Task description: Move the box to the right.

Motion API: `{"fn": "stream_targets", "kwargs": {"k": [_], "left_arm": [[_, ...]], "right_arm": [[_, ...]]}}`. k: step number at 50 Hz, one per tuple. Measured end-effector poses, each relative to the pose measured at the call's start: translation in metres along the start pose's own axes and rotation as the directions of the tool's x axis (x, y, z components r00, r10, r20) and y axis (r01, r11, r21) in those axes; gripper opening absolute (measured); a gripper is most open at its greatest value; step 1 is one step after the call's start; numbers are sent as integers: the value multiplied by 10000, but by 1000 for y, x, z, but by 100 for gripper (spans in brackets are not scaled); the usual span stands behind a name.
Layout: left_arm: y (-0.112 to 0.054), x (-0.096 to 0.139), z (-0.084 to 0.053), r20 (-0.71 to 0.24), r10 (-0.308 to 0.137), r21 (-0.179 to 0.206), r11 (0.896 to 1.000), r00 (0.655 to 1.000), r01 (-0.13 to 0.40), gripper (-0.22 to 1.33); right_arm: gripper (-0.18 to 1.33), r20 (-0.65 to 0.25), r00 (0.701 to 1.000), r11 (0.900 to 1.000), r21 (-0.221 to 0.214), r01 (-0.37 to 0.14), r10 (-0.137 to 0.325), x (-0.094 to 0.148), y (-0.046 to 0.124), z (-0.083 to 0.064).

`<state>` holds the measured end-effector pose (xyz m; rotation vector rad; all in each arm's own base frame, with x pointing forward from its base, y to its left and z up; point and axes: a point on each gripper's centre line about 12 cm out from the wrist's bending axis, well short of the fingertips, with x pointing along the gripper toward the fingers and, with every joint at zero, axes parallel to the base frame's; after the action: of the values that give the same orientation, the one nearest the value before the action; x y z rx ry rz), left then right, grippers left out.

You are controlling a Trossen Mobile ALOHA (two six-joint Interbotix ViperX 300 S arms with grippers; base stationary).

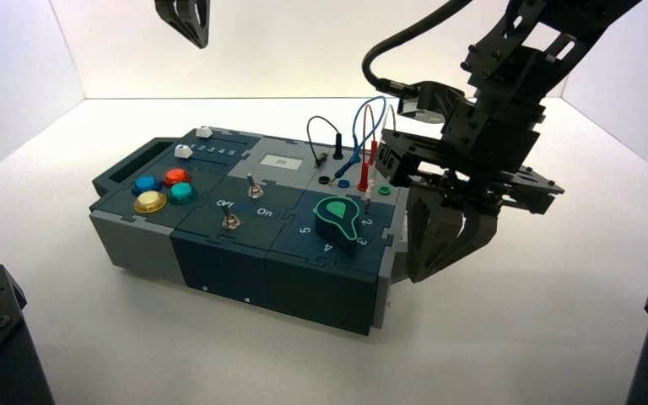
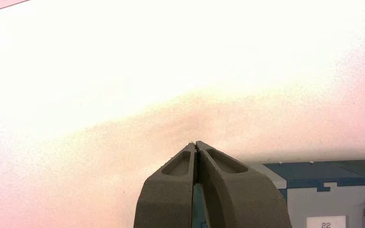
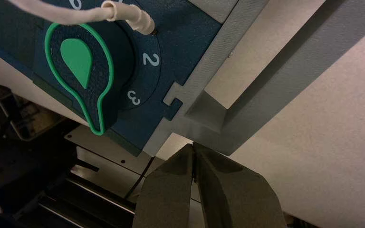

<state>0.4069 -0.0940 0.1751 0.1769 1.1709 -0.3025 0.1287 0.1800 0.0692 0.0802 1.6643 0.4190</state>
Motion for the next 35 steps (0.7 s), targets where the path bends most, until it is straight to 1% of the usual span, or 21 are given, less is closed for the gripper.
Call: {"fn": "stream_targets", "kwargs": {"k": [17, 26, 33, 35], "left_arm": [[-1, 0, 0, 0, -6, 14, 10000, 10000, 6, -16], [0, 0, 0, 2, -10, -27, 10000, 10000, 10, -16], [0, 0, 0, 2, -10, -11, 10000, 10000, 10, -16], [0, 0, 0, 2, -10, -11, 10000, 10000, 10, -16]], "right_arm": [[-14, 10, 9999, 9996, -246, 156, -156, 3, 3, 9], [-14, 122, 9996, 9992, -302, 268, -264, 2, 2, 20], [-14, 260, 9991, 9992, -208, 329, -323, 0, -2, 27], [-14, 299, 9988, 9991, -137, 397, -393, 0, -5, 30]]}}
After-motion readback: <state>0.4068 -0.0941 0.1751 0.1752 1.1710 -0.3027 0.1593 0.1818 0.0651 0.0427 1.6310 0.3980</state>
